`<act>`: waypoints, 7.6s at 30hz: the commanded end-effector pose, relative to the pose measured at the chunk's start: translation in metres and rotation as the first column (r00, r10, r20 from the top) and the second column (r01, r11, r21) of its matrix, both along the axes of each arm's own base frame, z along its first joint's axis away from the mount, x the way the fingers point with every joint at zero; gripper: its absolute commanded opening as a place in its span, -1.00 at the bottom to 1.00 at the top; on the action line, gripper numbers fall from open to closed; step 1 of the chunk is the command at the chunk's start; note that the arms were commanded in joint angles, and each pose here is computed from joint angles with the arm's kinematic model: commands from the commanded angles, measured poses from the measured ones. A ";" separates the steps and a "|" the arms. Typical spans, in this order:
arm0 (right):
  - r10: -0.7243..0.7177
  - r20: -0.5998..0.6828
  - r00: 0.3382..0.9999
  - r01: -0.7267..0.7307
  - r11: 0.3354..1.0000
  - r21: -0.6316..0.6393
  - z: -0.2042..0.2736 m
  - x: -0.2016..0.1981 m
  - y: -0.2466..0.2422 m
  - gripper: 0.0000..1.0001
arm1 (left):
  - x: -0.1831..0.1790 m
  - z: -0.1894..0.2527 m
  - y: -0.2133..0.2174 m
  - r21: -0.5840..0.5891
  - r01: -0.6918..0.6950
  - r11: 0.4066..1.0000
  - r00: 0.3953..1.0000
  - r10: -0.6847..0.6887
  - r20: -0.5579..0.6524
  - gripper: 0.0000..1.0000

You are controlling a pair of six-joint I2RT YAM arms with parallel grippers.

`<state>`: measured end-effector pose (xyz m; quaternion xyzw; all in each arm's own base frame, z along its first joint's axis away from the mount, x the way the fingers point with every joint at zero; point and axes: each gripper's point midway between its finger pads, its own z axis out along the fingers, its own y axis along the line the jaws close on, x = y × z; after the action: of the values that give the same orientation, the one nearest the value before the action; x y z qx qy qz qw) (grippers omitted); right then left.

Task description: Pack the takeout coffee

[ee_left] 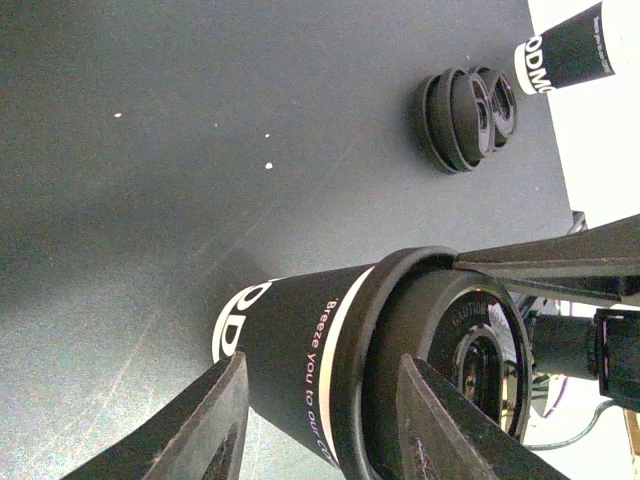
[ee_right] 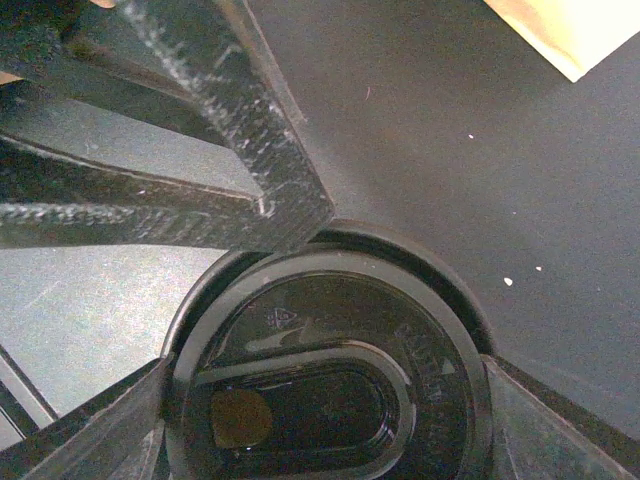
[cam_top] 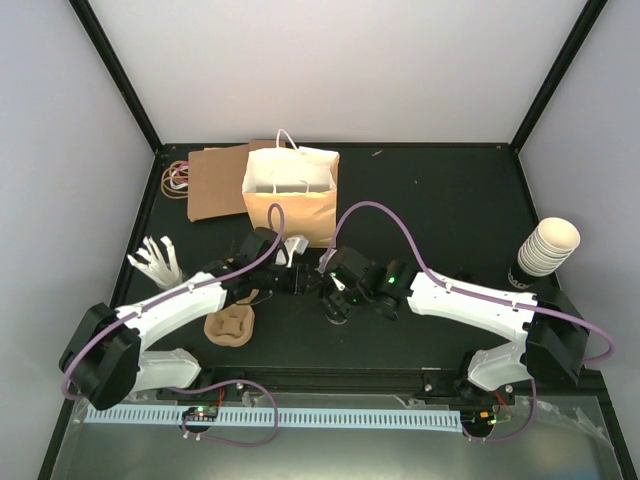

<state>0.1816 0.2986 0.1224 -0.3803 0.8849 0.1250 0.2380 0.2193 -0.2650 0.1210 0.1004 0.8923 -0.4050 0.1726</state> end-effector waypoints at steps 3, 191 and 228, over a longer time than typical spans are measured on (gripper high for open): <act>0.051 -0.118 0.992 -0.058 0.997 -0.059 -0.025 -0.026 -0.008 0.59 | -0.003 0.018 -0.009 -0.032 0.066 0.997 0.997 -0.065 0.038 -0.12; -0.277 -0.471 0.837 0.511 0.704 0.493 -0.006 -0.001 -0.072 0.39 | -0.038 0.018 -0.057 0.592 0.242 0.768 0.956 -0.291 -0.013 0.73; -0.281 -0.607 0.743 0.562 0.754 0.339 -0.072 -0.026 -0.076 0.28 | -0.050 -0.018 -0.047 0.629 0.286 0.723 0.950 -0.301 -0.086 0.41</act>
<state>0.1736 0.2405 0.0946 -0.0543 0.8808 0.4444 0.1539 0.1816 -0.3158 0.1271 0.2914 0.9441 -0.1100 0.1079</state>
